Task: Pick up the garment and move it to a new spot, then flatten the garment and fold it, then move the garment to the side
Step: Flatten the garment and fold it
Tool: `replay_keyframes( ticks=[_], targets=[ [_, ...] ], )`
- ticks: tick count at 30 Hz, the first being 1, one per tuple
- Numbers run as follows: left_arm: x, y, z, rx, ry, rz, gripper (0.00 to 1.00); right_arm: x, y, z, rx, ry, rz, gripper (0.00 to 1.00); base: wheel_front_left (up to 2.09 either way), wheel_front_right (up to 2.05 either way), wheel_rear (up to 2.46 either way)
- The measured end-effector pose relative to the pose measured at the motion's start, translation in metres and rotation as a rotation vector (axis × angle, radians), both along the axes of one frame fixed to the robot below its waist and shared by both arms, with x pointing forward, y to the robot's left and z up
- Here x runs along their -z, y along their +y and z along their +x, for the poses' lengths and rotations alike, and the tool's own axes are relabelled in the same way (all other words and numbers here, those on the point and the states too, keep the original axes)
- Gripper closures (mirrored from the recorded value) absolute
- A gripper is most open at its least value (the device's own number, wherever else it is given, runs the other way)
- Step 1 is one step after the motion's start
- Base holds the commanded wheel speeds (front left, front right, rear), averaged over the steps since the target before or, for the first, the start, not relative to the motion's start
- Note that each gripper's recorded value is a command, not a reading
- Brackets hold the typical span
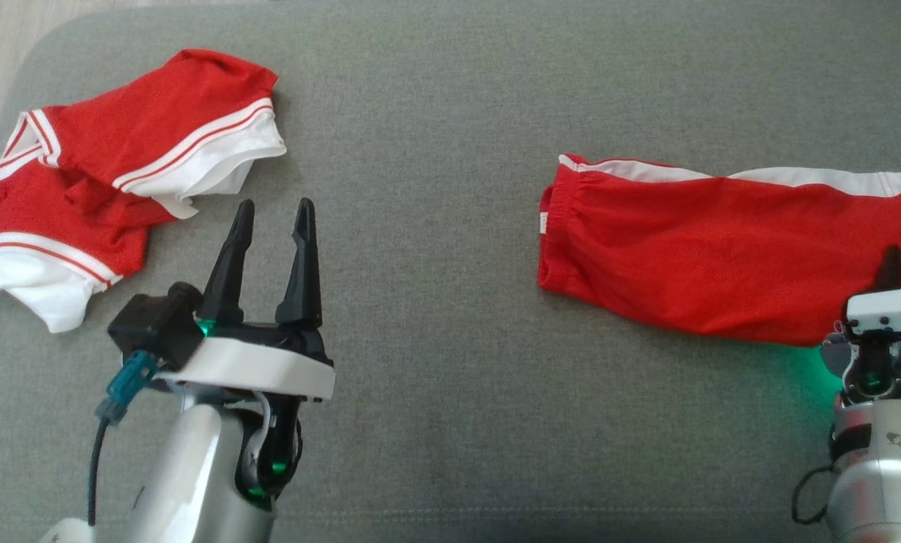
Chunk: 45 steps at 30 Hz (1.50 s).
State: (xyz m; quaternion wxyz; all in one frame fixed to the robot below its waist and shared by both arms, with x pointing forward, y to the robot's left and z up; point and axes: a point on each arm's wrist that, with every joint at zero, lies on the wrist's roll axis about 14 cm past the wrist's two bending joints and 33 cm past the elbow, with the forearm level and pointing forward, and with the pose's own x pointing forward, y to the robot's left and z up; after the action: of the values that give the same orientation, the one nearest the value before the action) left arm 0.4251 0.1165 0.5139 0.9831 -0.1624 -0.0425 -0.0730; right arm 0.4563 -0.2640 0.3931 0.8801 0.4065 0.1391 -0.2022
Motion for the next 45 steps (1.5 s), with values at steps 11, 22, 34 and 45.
replay_keyframes(
  ticks=[11, 22, 34, 45],
  targets=[
    [-0.007, 0.014, -0.010, -0.043, -0.015, 0.002, 0.00, -0.044, 0.026, 0.025, -0.055, -0.161, -0.005, 1.00, 0.00, 0.00, 0.00],
    [-0.019, 0.046, -0.028, -0.136, -0.040, 0.008, 0.00, -0.088, 0.126, 0.033, -0.332, -0.316, 0.082, 1.00, 0.00, 0.00, 0.00],
    [-0.008, 0.062, -0.048, -0.192, -0.005, 0.009, 0.00, -0.092, 0.215, 0.015, -0.578, -0.342, 0.121, 1.00, 0.00, 0.00, 0.00],
    [-0.002, 0.069, -0.051, -0.213, 0.015, 0.014, 0.00, -0.051, 0.254, -0.006, -0.724, -0.231, 0.057, 0.00, 0.00, 0.00, 0.00]
  ],
)
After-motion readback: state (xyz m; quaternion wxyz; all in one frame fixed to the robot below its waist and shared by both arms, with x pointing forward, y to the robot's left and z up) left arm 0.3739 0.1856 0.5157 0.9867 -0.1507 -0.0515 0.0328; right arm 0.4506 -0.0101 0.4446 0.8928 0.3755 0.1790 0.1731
